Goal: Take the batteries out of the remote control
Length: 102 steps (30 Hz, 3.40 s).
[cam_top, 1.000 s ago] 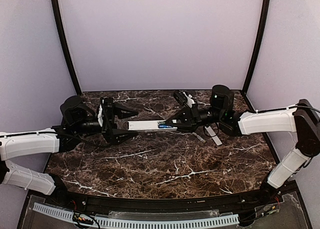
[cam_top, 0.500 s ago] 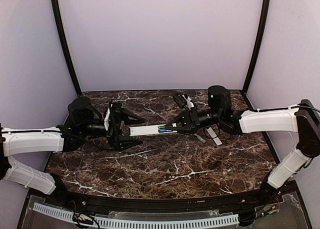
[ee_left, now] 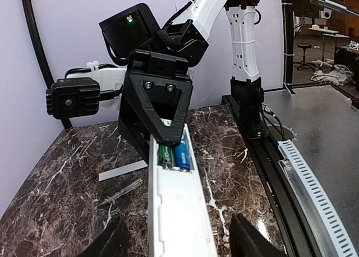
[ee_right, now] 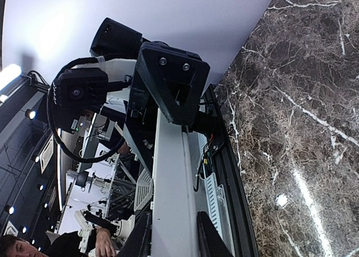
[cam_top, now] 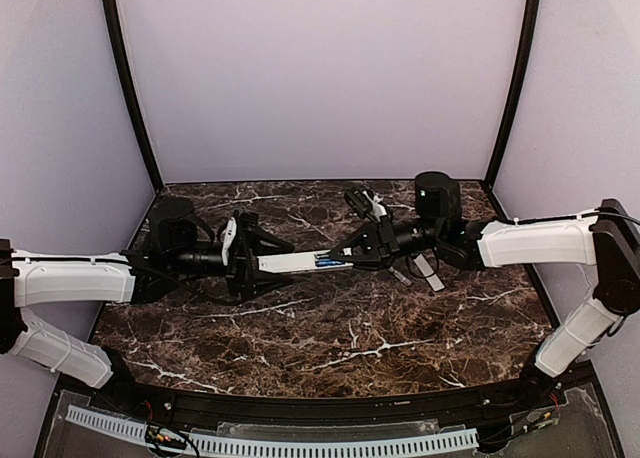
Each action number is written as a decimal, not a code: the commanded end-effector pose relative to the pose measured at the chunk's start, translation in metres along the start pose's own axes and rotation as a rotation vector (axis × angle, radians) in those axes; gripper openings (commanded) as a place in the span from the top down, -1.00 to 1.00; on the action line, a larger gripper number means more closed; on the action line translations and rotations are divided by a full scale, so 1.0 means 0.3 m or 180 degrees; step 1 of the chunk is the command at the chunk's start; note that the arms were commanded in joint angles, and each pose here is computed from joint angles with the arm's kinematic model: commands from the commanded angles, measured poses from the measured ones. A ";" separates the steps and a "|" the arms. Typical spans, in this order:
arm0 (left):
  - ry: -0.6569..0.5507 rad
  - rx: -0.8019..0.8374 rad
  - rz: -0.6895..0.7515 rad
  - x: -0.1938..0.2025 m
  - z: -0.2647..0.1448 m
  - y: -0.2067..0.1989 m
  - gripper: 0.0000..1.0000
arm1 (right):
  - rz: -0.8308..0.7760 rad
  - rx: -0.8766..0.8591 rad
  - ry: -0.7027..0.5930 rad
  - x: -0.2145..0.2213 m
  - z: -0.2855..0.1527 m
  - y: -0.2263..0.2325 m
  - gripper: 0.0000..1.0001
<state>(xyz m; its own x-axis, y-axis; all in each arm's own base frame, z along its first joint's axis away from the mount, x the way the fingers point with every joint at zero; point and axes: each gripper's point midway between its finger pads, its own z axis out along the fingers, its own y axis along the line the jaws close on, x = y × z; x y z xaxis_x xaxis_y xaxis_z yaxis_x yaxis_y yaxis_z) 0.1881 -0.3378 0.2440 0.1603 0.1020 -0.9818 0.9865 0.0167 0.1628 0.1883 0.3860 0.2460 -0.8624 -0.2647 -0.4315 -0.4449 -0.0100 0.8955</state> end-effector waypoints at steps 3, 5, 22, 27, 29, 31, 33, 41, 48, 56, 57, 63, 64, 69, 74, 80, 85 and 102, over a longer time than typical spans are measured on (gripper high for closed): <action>0.0008 -0.0080 0.0179 -0.023 0.011 0.018 -0.10 | -0.0214 -0.0190 -0.0009 -0.022 0.020 0.082 1.00; 0.0017 -0.0079 0.0185 -0.022 0.013 0.016 -0.06 | -0.0197 -0.0212 -0.0003 -0.022 0.025 0.080 1.00; -0.0152 0.0128 -0.0525 -0.103 0.009 -0.016 -0.30 | -0.0774 -0.0134 -0.0071 -0.034 0.014 0.128 1.00; -0.0368 0.0202 -0.0876 -0.179 -0.002 -0.021 -0.32 | -0.1083 -0.0085 -0.0195 -0.055 -0.006 0.169 1.00; -0.0429 0.0125 -0.1028 -0.216 -0.012 -0.005 -0.34 | -0.1200 -0.0066 -0.0223 -0.057 -0.013 0.182 1.00; -0.0418 0.0032 -0.1236 -0.237 -0.015 0.016 -0.34 | -0.1285 -0.0025 -0.0252 -0.059 -0.021 0.187 1.00; -0.0357 -0.0041 -0.1464 -0.247 -0.014 0.036 -0.34 | -0.1344 -0.0009 -0.0266 -0.058 -0.026 0.191 1.00; -0.0224 -0.0126 -0.2019 -0.239 -0.005 0.060 -0.22 | -0.1479 -0.0047 -0.0321 -0.062 -0.033 0.214 1.00; -0.0143 -0.0339 -0.1948 -0.202 -0.024 0.071 -0.34 | -0.1173 0.0380 -0.0362 -0.069 -0.042 0.111 1.00; 0.0107 -0.1331 -0.1485 -0.043 -0.133 0.141 -0.73 | -0.0316 0.0727 -0.0292 -0.007 -0.044 -0.100 1.00; 0.0141 -0.1415 -0.1475 -0.012 -0.143 0.143 -0.74 | -0.0162 0.0790 -0.0264 0.002 -0.037 -0.145 1.00; 0.0317 -0.1482 -0.1493 0.056 -0.155 0.130 -0.75 | 0.0340 0.0935 -0.0080 0.012 0.017 -0.310 1.00; 0.0337 -0.1487 -0.1499 0.060 -0.157 0.129 -0.74 | 0.0374 0.0942 -0.0056 0.009 0.025 -0.327 1.00; 0.0480 -0.1543 -0.1508 0.103 -0.176 0.115 -0.75 | 0.0593 0.0987 0.0030 0.003 0.043 -0.425 1.00; 0.0567 -0.1635 -0.1456 0.137 -0.193 0.115 -0.76 | 0.0822 0.1022 0.0114 0.020 0.047 -0.519 1.00; 0.0578 -0.1663 -0.1392 0.141 -0.192 0.124 -0.77 | 0.0998 0.1031 0.0230 0.050 0.034 -0.594 0.96; 0.0585 -0.1653 -0.1376 0.146 -0.185 0.128 -0.76 | 0.1057 0.1139 0.0235 0.057 0.001 -0.635 0.83; 0.0587 -0.1600 -0.1354 0.125 -0.171 0.135 -0.77 | 0.1021 0.1774 0.0262 0.067 -0.107 -0.711 0.12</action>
<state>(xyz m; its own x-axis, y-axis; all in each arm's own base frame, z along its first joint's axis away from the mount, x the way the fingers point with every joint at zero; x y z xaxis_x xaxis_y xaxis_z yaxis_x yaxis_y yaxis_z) 0.2340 -0.2793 0.2123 -0.3092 0.1463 -0.9397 0.8070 0.5632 -0.1778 0.2641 0.3617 0.0524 -0.9647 -0.2482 -0.0883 -0.2076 0.5100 0.8347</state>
